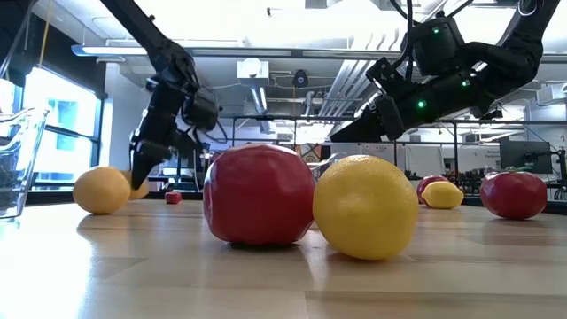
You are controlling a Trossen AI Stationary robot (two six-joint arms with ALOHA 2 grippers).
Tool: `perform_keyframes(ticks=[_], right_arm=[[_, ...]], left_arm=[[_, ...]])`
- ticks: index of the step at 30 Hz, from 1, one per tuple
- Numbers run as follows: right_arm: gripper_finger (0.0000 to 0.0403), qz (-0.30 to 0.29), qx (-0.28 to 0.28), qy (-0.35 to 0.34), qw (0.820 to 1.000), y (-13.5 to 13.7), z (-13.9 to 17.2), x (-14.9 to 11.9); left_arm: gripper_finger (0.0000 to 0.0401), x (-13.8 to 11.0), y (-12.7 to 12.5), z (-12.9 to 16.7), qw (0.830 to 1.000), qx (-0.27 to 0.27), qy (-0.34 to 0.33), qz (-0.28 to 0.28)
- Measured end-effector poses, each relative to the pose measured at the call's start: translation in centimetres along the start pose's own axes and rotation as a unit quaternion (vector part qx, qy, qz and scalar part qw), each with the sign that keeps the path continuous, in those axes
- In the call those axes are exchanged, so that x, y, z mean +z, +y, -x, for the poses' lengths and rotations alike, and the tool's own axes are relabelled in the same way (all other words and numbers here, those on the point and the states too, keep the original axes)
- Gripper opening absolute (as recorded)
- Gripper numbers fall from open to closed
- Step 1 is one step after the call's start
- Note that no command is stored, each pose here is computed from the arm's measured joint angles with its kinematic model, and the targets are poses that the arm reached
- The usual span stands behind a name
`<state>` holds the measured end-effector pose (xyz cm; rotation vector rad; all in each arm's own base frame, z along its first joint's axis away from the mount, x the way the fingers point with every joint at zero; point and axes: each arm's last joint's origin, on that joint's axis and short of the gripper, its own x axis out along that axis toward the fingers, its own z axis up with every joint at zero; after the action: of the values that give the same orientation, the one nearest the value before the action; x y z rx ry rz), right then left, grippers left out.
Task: Sort produce into baskets
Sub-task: Put the yellow lemon into the bottom right transparent bin
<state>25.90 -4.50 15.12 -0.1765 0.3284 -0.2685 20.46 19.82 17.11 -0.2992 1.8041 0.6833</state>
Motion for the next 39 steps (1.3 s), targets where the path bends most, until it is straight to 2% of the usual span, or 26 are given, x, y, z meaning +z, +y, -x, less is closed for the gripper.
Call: perform_keyframes(ticks=[5,9,11,13,16,20,23,26,29,34,39], right_arm=[[0.0001,0.000,0.000,0.000,1.000,0.0,0.0,0.0],[0.0001,0.000,0.000,-0.003,1.000,0.0,0.1,0.1],[0.0001,0.001,0.001,-0.006,1.000,0.1,0.1,0.3],[0.0001,0.002,0.004,-0.009,1.000,0.3,0.2,0.4],[0.0001,-0.003,0.009,-0.015,1.000,0.6,0.3,0.6],[0.0001,-0.027,0.015,-0.018,0.999,0.9,0.3,0.7],[0.0007,-0.040,0.018,-0.034,0.998,1.1,0.4,1.0],[0.0035,-0.060,0.025,-0.052,0.997,1.4,0.4,1.5],[0.0079,-0.088,0.034,-0.068,0.993,1.7,0.1,2.9],[0.0162,-0.115,0.055,-0.067,0.990,2.7,-0.7,5.3],[0.0234,-0.122,0.056,-0.078,0.988,3.9,-0.9,7.7]], left_arm=[[0.0182,-0.9,0.2,3.0,0.999,-0.004,-0.042,0.002],[0.0181,-2.1,0.2,5.9,0.992,-0.037,-0.119,0.020],[0.0180,-2.7,0.1,7.5,0.982,-0.065,-0.175,0.031],[0.0180,-3.4,-0.2,9.2,0.964,-0.094,-0.245,0.037],[0.0180,-4.2,-1.0,11.2,0.922,-0.142,-0.358,0.038],[0.0180,-4.9,-2.7,13.1,0.840,-0.200,-0.505,-0.001],[0.0180,-5.0,-4.5,13.5,0.777,-0.237,-0.583,-0.032],[0.0180,-4.9,-6.3,13.5,0.722,-0.255,-0.641,-0.058],[0.0180,-4.8,-8.1,13.2,0.672,-0.259,-0.689,-0.083],[0.0180,-4.9,-10.6,12.2,0.609,-0.274,-0.736,-0.109],[0.0180,-4.9,-12.9,11.6,0.570,-0.293,-0.756,-0.130]])
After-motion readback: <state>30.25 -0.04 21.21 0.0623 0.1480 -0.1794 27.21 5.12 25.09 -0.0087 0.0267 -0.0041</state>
